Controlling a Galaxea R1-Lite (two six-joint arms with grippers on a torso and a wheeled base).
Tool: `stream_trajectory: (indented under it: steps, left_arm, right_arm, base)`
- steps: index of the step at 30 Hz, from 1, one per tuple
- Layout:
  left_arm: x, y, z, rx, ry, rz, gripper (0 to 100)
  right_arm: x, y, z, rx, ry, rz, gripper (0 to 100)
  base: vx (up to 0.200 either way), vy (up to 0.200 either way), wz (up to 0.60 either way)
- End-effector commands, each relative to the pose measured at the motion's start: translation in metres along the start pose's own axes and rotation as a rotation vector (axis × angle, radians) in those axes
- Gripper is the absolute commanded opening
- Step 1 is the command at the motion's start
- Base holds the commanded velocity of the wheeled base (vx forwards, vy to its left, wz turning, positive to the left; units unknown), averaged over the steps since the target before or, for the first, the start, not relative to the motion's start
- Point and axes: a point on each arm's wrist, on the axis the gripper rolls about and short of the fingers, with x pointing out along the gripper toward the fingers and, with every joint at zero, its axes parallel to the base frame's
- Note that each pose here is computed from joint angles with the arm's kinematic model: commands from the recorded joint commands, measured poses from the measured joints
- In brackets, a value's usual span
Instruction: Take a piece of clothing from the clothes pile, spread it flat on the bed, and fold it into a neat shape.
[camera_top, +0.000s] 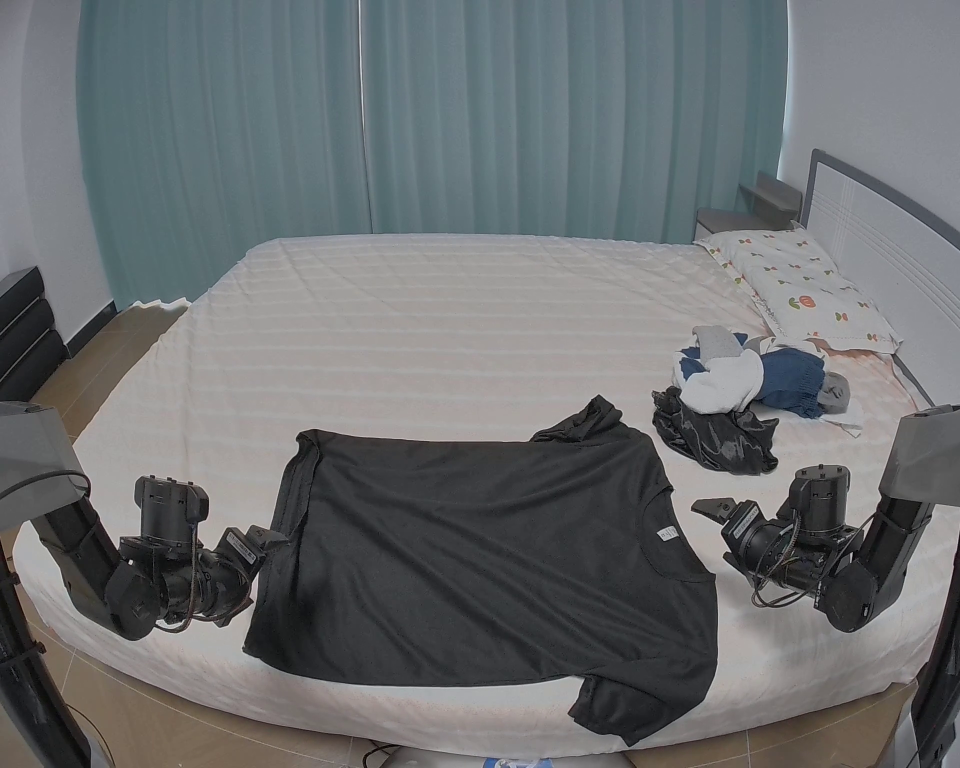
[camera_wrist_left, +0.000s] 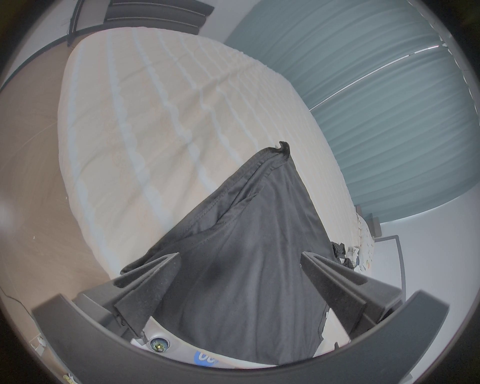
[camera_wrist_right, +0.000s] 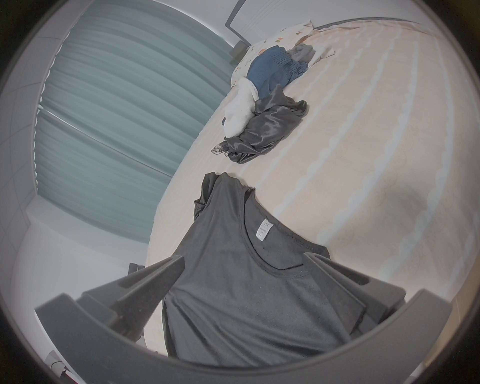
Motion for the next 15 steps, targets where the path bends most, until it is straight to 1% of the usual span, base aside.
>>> stream_trajectory:
  steps: [1,3,4,5,6,10,13,15]
  left_arm:
    - [0.012,-0.006,-0.006,0.019,0.006,0.005,100]
    - [0.022,-0.017,-0.013,0.039,-0.012,-0.001,100]
    - [0.022,-0.017,-0.013,0.039,-0.012,-0.001,100]
    - [0.032,-0.024,-0.021,0.047,-0.025,0.002,100]
    - [0.037,-0.027,-0.024,0.056,-0.034,0.007,100]
    - [0.051,-0.03,-0.034,0.08,-0.078,0.039,100]
    - [0.055,-0.033,-0.033,0.078,-0.101,0.027,100]
    - [0.057,-0.033,-0.036,0.08,-0.098,0.021,100]
  right_arm:
    - [0.009,-0.012,-0.001,0.019,-0.004,-0.023,100]
    - [0.015,-0.02,-0.003,0.024,-0.023,-0.011,100]
    - [0.015,-0.02,-0.003,0.024,-0.023,-0.011,100]
    - [0.017,-0.024,-0.005,0.022,-0.035,-0.002,100]
    - [0.015,-0.025,-0.006,0.02,-0.038,-0.001,100]
    - [0.01,-0.024,-0.007,0.017,-0.046,0.019,100]
    - [0.011,-0.026,-0.008,0.02,-0.044,0.014,100]
    - [0.011,-0.027,-0.007,0.022,-0.046,0.009,100]
  base:
    - [0.0,0.0,0.0]
    - [0.0,0.0,0.0]
    - [0.0,0.0,0.0]
    - [0.0,0.0,0.0]
    - [0.0,0.0,0.0]
    - [0.0,0.0,0.0]
    - [0.0,0.0,0.0]
    - [0.0,0.0,0.0]
